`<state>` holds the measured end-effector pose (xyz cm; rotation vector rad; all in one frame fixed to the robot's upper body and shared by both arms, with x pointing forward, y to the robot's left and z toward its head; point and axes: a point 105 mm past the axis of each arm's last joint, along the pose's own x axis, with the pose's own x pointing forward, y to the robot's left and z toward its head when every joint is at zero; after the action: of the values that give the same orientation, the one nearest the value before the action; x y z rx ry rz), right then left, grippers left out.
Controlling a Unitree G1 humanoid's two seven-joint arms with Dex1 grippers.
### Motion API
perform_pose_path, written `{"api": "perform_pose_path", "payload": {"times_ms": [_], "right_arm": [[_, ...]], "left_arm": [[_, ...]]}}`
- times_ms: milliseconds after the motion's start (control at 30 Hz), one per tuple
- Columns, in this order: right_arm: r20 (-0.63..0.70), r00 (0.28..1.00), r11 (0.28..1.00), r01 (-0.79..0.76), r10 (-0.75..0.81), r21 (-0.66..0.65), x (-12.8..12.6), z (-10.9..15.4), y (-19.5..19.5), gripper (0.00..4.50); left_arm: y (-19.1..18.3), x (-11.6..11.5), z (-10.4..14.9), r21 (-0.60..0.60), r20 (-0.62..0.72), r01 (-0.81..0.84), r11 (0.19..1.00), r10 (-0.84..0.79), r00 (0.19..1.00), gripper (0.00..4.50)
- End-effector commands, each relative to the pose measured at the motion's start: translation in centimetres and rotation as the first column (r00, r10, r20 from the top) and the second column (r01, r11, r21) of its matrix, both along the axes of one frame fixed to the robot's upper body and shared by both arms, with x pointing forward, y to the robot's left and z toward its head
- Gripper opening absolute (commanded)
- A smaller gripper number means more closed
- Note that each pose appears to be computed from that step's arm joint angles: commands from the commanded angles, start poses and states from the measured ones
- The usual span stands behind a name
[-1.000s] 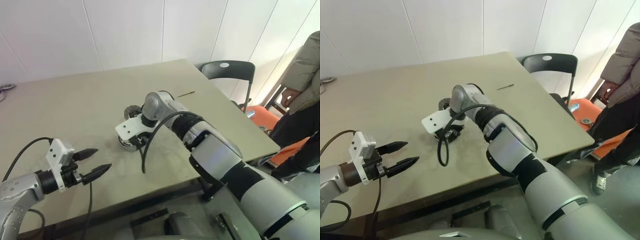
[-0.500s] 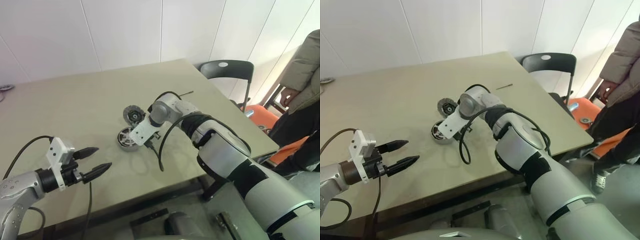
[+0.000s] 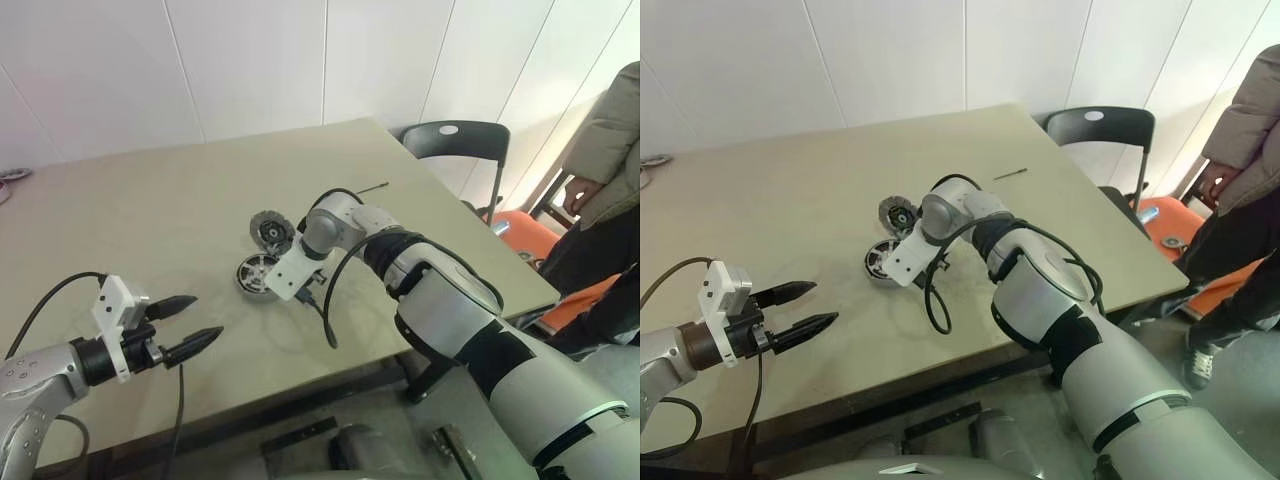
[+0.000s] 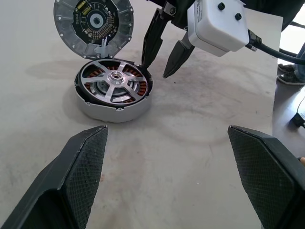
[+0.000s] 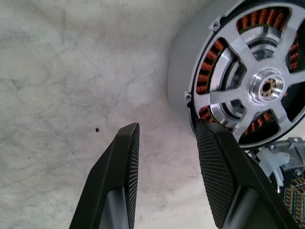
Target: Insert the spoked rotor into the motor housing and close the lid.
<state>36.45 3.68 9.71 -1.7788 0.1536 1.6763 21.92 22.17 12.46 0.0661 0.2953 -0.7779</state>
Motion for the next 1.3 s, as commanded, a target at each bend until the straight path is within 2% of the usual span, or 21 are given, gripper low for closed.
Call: {"api": "perform_pose_path", "payload": {"times_ms": [33, 500, 633, 733, 833, 967, 1033, 1300], "right_arm": [[-0.003, 1.0, 1.0, -0.024, 0.024, 0.005, -0.3, 0.1, 0.3, 1.91], [0.007, 1.0, 0.992, -0.022, 0.022, 0.126, -0.8, 1.3, 3.4, 1.91], [0.016, 1.0, 0.993, -0.025, 0.023, 0.112, -0.7, 1.1, 3.1, 1.91], [0.022, 1.0, 0.995, -0.014, 0.012, 0.096, -0.4, 0.9, 2.6, 1.34], [0.025, 1.0, 0.997, -0.01, 0.008, 0.081, -0.3, 0.8, 2.2, 0.44], [0.021, 1.0, 0.997, -0.015, 0.013, 0.074, -0.3, 0.6, 2.0, 0.44], [0.013, 1.0, 0.996, -0.015, 0.014, 0.085, -0.5, 0.7, 2.3, 0.03], [0.007, 1.0, 0.995, 0.002, -0.003, 0.097, -0.5, 0.9, 2.6, 0.01]], "left_arm": [[-0.1, 0.2, 1.0, 0.013, 0.043, 0.011, 1.0, -0.011, 0.999, 4.33], [0.1, 0.1, 1.0, 0.016, 0.046, 0.002, 1.0, -0.002, 0.999, 4.33], [0.1, 0.0, 0.9, 0.016, 0.045, -0.002, 1.0, 0.001, 0.999, 4.33], [0.1, -0.1, 0.9, 0.014, 0.045, -0.004, 1.0, 0.003, 0.999, 4.33], [0.1, -0.1, 0.9, 0.014, 0.044, -0.005, 1.0, 0.004, 0.999, 4.33], [0.0, 0.0, 0.9, 0.013, 0.045, -0.003, 1.0, 0.002, 0.999, 4.33], [0.0, 0.0, 0.9, 0.012, 0.045, -0.001, 1.0, 0.001, 0.999, 4.33], [0.0, 0.1, 0.9, 0.011, 0.046, 0.0, 1.0, 0.0, 0.999, 4.33]]}}
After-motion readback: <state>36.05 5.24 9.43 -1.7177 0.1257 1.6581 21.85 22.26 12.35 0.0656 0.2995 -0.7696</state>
